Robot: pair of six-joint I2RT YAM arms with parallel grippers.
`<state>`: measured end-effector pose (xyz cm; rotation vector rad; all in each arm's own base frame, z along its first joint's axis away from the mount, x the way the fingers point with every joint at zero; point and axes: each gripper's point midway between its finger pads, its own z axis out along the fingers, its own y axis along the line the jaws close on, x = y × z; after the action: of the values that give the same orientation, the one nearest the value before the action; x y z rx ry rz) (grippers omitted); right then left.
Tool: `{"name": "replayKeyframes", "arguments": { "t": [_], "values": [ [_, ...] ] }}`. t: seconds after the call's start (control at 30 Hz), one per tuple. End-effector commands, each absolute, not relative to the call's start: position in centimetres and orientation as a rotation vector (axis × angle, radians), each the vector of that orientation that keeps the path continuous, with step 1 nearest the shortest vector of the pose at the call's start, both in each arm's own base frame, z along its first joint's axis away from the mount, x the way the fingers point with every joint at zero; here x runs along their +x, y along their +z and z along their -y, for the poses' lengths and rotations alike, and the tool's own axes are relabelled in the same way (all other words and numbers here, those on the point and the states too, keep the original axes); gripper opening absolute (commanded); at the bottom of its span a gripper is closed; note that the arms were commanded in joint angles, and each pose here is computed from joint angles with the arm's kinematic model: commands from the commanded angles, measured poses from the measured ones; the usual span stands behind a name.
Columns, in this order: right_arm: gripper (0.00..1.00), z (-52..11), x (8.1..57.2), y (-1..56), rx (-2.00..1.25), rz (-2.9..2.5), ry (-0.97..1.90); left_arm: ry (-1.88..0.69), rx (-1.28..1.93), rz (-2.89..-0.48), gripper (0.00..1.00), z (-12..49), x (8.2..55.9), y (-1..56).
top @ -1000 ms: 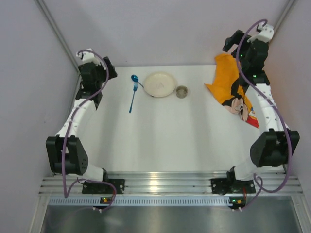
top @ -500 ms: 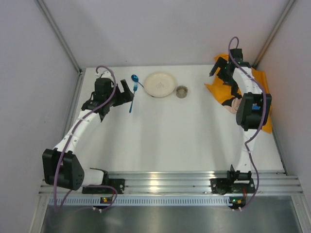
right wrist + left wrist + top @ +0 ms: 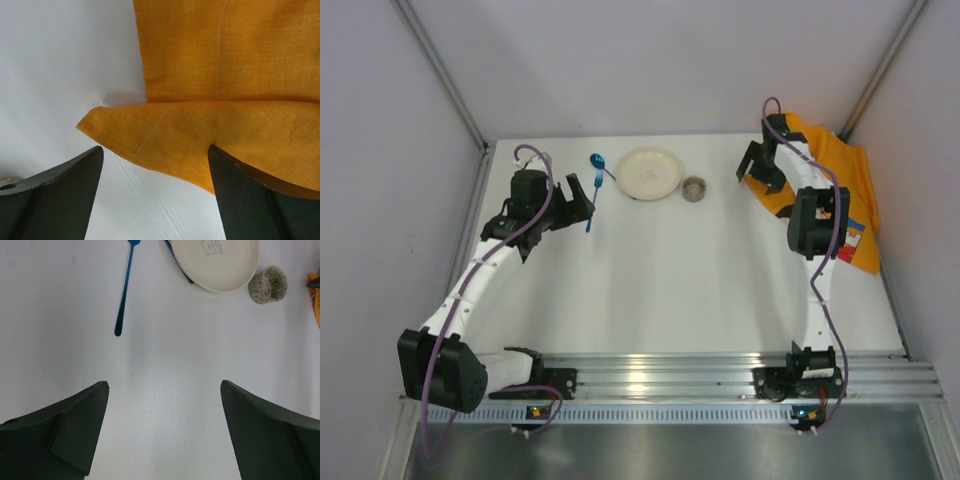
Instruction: Set the dinner table for one person
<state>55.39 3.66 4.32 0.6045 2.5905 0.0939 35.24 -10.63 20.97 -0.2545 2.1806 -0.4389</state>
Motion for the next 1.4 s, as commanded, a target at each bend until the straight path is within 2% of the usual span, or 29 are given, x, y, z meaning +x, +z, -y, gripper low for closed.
{"name": "replayKeyframes", "arguments": {
  "t": [0.0, 0.07, 0.1, 0.13, 0.23, 0.43, 0.47, 0.67, 0.7, 0.73, 0.77, 0.83, 0.87, 1.07, 1.27, 1.37],
  "values": [
    [0.81, -4.3, 54.4, 3.2, 0.574, -2.649, -0.003, -0.431, -0.249, -2.197, 0.99, 10.4, 34.3, 20.7],
    [0.63, -4.4, 54.2, 2.5, 0.583, -2.663, -0.014, -0.423, -0.236, -2.202, 0.99, 10.3, 34.1, 20.8],
    [0.51, -4.4, 54.1, 2.1, 0.590, -2.668, -0.018, -0.415, -0.231, -2.207, 0.99, 10.2, 33.9, 20.8],
    [0.30, -4.5, 54.1, 2.0, 0.592, -2.670, -0.016, -0.411, -0.222, -2.211, 0.99, 10.1, 33.7, 20.8],
    [0.00, -4.5, 54.2, 2.3, 0.599, -2.663, -0.008, -0.396, -0.206, -2.212, 0.99, 9.8, 33.1, 21.2],
    [0.00, -3.4, 53.2, 7.1, 0.571, -2.599, -0.081, -0.417, -0.179, -2.201, 0.99, 9.8, 31.7, 21.9],
    [0.00, -3.0, 52.9, 10.1, 0.574, -2.545, -0.080, -0.425, -0.175, -2.202, 0.99, 9.9, 31.5, 21.9],
    [0.00, -1.8, 45.6, 17.8, 0.599, -2.458, -0.135, -0.397, -0.137, -2.193, 0.99, 9.3, 30.0, 21.8],
    [0.00, -2.4, 43.3, 16.4, 0.586, -2.514, -0.148, -0.391, -0.128, -2.185, 0.99, 9.2, 29.8, 22.1],
    [0.00, -2.5, 41.3, 18.4, 0.581, -2.486, -0.135, -0.382, -0.130, -2.182, 0.99, 9.0, 29.7, 22.1],
    [0.00, -2.7, 38.6, 16.6, 0.582, -2.550, -0.163, -0.379, -0.128, -2.182, 0.99, 9.0, 29.5, 22.0],
    [0.00, -4.0, 34.7, 17.8, 0.567, -2.555, -0.123, -0.384, -0.116, -2.169, 0.99, 9.2, 29.2, 22.3],
    [0.00, -4.3, 32.0, 15.9, 0.571, -2.613, -0.134, -0.389, -0.110, -2.161, 0.99, 9.3, 29.2, 22.4],
    [0.00, -7.1, 21.0, 15.1, 0.597, -2.696, 0.030, -0.458, -0.059, -2.151, 0.99, 11.3, 29.2, 22.9],
    [0.00, -11.1, 16.3, 15.5, 0.576, -2.752, 0.215, -0.487, -0.038, -2.166, 0.99, 12.1, 28.8, 22.5],
    [0.00, -15.3, 14.9, 15.8, 0.429, -2.807, 0.302, -0.484, -0.032, -2.168, 0.99, 12.1, 28.5, 22.5]
  ]
}}
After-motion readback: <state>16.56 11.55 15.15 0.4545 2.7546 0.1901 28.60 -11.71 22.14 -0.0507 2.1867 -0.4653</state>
